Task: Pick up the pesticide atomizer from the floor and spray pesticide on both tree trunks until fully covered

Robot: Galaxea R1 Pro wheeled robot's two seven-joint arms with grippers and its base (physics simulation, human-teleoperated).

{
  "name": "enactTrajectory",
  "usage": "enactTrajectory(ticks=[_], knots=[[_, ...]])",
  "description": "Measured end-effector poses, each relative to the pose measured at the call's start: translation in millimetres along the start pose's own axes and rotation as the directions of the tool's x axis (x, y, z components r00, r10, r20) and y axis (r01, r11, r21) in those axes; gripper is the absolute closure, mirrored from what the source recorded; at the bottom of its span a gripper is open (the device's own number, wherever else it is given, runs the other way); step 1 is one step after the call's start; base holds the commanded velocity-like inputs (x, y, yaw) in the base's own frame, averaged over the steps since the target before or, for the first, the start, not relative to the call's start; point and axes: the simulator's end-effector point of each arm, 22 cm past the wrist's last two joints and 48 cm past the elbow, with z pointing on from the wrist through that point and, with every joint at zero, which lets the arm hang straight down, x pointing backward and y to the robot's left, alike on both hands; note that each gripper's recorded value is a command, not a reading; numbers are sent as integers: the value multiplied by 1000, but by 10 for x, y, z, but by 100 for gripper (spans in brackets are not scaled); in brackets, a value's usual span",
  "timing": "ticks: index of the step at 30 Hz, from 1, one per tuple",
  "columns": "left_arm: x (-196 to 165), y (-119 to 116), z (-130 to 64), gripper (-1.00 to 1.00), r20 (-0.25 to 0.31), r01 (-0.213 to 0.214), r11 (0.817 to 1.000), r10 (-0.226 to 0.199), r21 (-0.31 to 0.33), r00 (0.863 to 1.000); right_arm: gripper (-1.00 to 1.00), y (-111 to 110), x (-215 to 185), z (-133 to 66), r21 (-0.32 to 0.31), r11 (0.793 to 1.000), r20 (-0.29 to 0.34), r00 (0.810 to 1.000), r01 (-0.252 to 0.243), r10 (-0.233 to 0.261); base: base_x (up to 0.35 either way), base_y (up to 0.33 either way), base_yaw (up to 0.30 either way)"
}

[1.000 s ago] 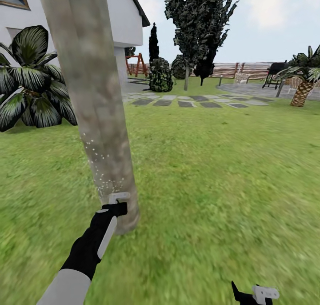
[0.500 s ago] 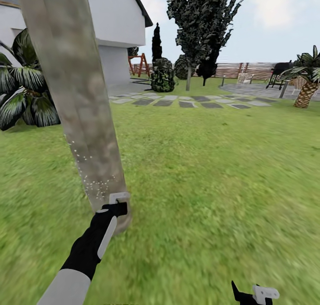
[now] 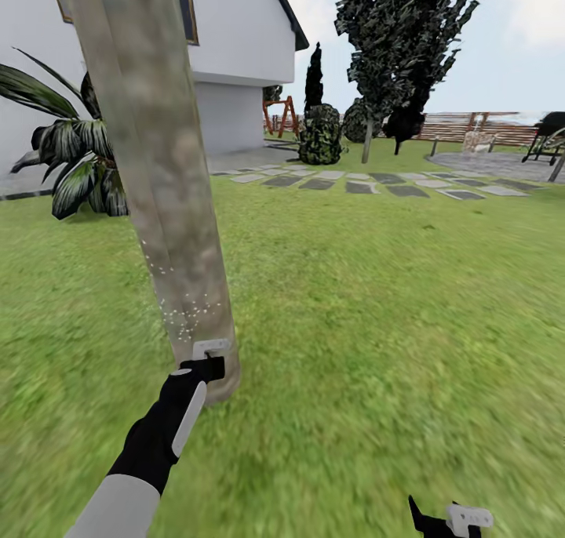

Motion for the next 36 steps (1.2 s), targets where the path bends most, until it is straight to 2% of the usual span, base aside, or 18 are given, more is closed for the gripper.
enactTrajectory(ticks=[7,19,27,36], knots=[[-4,2,-1,100,1,-1,1000,1,-1,1000,-100,0,0,0,0,1000,0,1000,0,0,0,-275,48],[-3,0,-1,100,1,0,1000,0,0,1000,-100,0,-1,0,0,1000,0,1000,0,0,63,-275,263],[-4,2,-1,100,1,-1,1000,1,-1,1000,-100,0,-1,0,0,1000,0,1000,0,0,114,-275,45],[3,77,9,100,0,-2,1000,2,-12,1000,-100,-2,-5,2,0,1000,1,1000,0,0,81,-170,260]])
